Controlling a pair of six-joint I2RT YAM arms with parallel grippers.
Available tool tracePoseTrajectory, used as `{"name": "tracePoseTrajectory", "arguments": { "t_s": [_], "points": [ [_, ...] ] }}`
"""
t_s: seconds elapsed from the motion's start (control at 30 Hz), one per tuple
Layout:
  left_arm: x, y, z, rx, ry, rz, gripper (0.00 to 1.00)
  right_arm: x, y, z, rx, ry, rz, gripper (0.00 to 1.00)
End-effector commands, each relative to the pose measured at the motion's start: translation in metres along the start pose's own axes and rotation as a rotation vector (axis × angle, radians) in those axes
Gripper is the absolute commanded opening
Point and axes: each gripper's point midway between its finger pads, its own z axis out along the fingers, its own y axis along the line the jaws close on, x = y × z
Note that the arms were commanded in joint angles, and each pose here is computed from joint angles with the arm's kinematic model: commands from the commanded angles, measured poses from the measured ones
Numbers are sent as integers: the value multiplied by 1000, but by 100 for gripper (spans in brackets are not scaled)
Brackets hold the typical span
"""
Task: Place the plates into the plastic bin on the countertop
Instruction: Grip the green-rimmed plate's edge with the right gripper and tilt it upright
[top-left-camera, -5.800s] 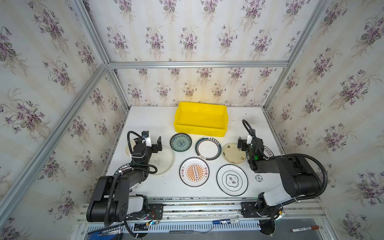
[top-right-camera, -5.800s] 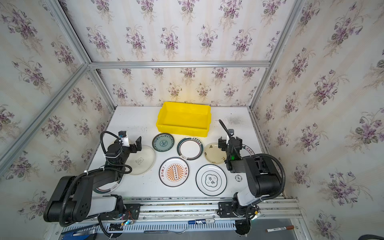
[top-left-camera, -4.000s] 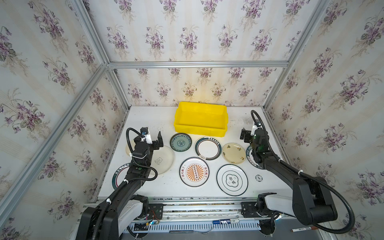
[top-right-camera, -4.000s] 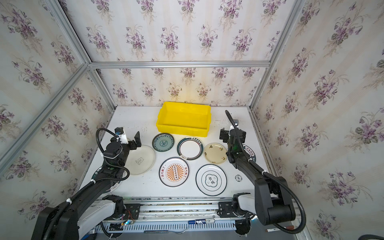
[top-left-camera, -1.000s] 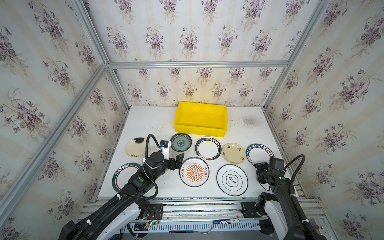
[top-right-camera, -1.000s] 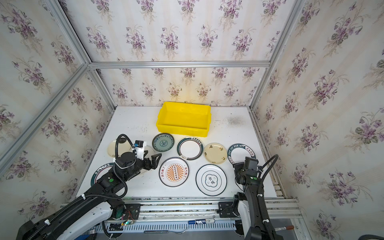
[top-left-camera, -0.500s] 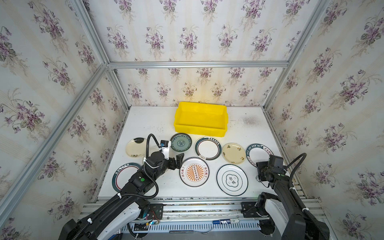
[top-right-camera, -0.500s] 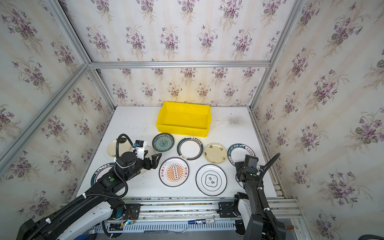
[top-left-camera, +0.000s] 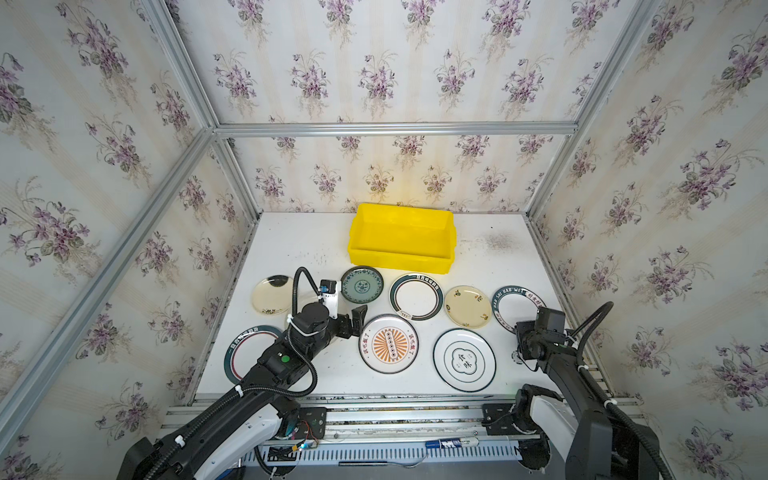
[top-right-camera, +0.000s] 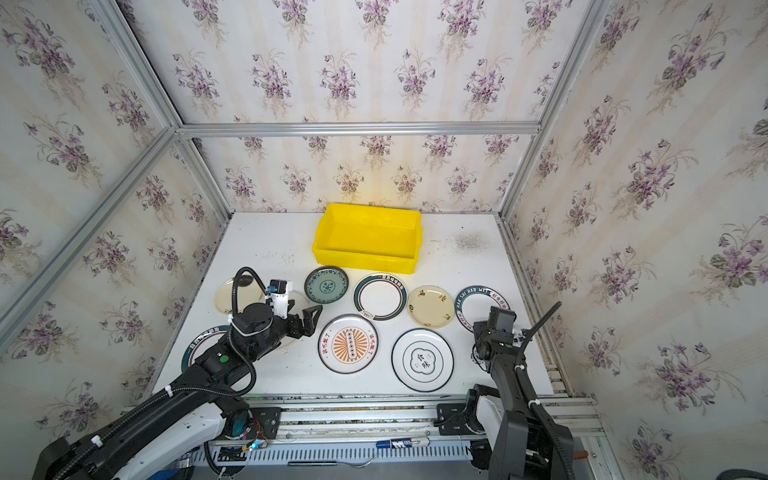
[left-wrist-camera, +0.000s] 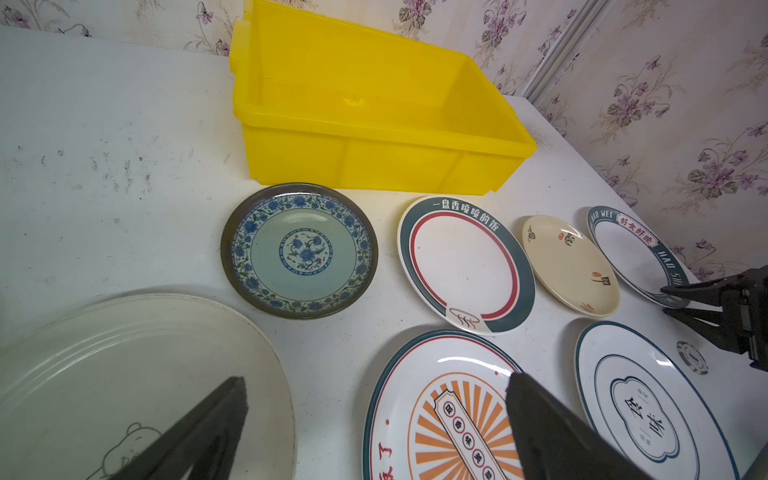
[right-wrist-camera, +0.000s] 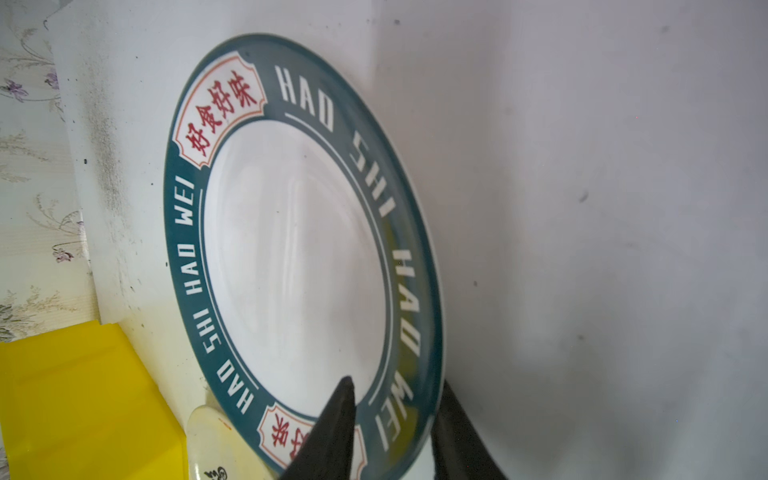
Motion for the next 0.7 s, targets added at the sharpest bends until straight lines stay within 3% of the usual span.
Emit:
{"name": "tracePoseTrajectory", "arguments": {
  "t_s": [0.0,0.4,0.67],
  "points": [
    [-8,0,-1,-5,-30,0,100,1,-8,5,32,0,15,33],
    [-7,1,-1,-11,-27,-3,100,-6,-4,8,33,-29,-20,21],
    [-6,4,1,-26,-19,9,100,-4,2,12,21,-8,-31,6]
  ]
}}
